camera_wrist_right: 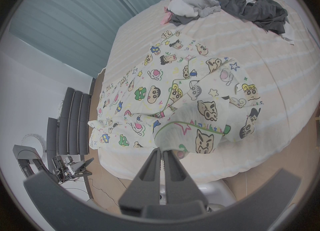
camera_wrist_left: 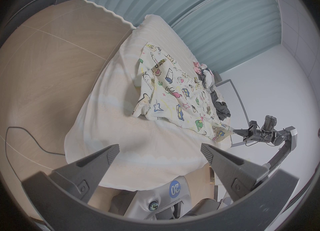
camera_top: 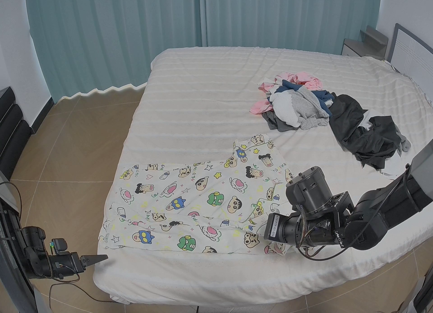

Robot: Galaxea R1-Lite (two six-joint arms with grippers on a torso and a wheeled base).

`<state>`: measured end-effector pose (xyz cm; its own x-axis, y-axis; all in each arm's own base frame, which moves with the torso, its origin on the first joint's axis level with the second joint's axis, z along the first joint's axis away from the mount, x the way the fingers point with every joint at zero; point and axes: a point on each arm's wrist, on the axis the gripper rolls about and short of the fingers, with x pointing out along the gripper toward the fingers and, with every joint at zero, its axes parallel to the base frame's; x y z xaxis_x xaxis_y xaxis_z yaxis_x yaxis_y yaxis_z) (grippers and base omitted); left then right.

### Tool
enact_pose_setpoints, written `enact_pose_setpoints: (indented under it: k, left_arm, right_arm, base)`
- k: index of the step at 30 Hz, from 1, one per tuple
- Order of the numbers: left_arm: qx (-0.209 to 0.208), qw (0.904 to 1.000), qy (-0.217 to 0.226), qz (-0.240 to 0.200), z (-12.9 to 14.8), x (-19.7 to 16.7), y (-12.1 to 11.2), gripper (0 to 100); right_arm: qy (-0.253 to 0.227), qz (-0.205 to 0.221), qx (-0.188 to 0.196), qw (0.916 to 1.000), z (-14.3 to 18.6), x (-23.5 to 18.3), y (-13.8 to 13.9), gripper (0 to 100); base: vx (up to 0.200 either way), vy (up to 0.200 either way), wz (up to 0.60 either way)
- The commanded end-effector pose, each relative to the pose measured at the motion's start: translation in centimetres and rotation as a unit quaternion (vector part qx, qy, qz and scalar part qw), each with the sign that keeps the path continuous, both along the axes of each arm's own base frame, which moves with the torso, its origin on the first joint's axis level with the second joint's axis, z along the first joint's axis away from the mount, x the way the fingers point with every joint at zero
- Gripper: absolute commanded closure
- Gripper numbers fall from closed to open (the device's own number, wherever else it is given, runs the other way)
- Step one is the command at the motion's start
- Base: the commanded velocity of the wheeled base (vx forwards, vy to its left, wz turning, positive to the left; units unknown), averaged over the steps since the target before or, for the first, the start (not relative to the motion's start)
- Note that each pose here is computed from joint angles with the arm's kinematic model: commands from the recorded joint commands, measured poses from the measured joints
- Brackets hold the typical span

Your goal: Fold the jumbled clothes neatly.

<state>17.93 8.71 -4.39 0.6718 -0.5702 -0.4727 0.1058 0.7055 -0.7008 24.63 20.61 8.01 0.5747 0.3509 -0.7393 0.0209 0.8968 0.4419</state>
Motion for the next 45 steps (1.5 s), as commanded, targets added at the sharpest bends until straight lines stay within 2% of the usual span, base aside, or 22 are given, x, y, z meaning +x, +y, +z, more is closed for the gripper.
enact_pose_setpoints:
  k: [1, 10, 11, 19, 26, 29, 34, 39, 40, 45]
  left_arm:
    - [0.0, 1.0, 0.001, 0.0, 0.0, 0.0, 0.0, 0]
    - [0.0, 1.0, 0.001, 0.0, 0.0, 0.0, 0.0, 0]
    - [-0.001, 1.0, 0.0, 0.0, 0.0, 0.0, 0.0, 0]
    - [0.0, 1.0, 0.0, 0.0, 0.0, 0.0, 0.0, 0]
    - [-0.001, 1.0, 0.001, 0.0, -0.1, 0.0, 0.0, 0]
    - [0.0, 1.0, 0.001, 0.0, -0.1, 0.0, 0.0, 0]
    - [0.003, 1.0, -0.001, -0.003, -0.1, 0.0, 0.0, 0]
    - [0.003, 1.0, -0.001, -0.003, -0.1, 0.0, 0.0, 0]
    - [0.003, 1.0, -0.001, -0.003, -0.1, 0.0, 0.0, 0]
    - [0.003, 1.0, -0.001, -0.003, -0.1, 0.0, 0.0, 0]
  right_arm:
    - [0.01, 0.008, -0.008, 0.9999, -1.2, 0.1, 0.8, 100]
    - [0.005, 0.032, -0.003, 0.9995, -2.7, -0.6, 2.3, 100]
    - [0.006, 0.034, -0.005, 0.9994, -2.8, -0.7, 2.4, 0]
    - [0.01, 0.028, -0.016, 0.9994, -3.3, -0.7, 1.8, 0]
    - [-0.005, 0.002, 0.003, 1.0, -1.1, -0.9, -0.7, 0]
    - [0.002, -0.005, -0.001, 1.0, -1.3, -1.1, -1.6, 0]
    - [0.007, -0.028, -0.002, 0.9996, -3.0, -1.0, -3.2, 0]
    - [0.009, -0.033, -0.004, 0.9994, -4.5, -1.2, -3.8, 0]
    - [0.011, -0.039, -0.007, 0.9992, -6.1, -1.4, -4.3, 0]
    - [0.004, -0.048, -0.002, 0.9988, -7.7, -1.3, -4.9, 0]
  base:
    - [0.0, 0.0, 0.0]
    - [0.0, 0.0, 0.0]
    - [0.0, 0.0, 0.0]
    - [0.0, 0.0, 0.0]
    - [0.0, 0.0, 0.0]
    - [0.0, 0.0, 0.0]
    - [0.0, 0.0, 0.0]
    - [0.0, 0.0, 0.0]
    - [0.0, 0.0, 0.0]
    - [0.0, 0.0, 0.0]
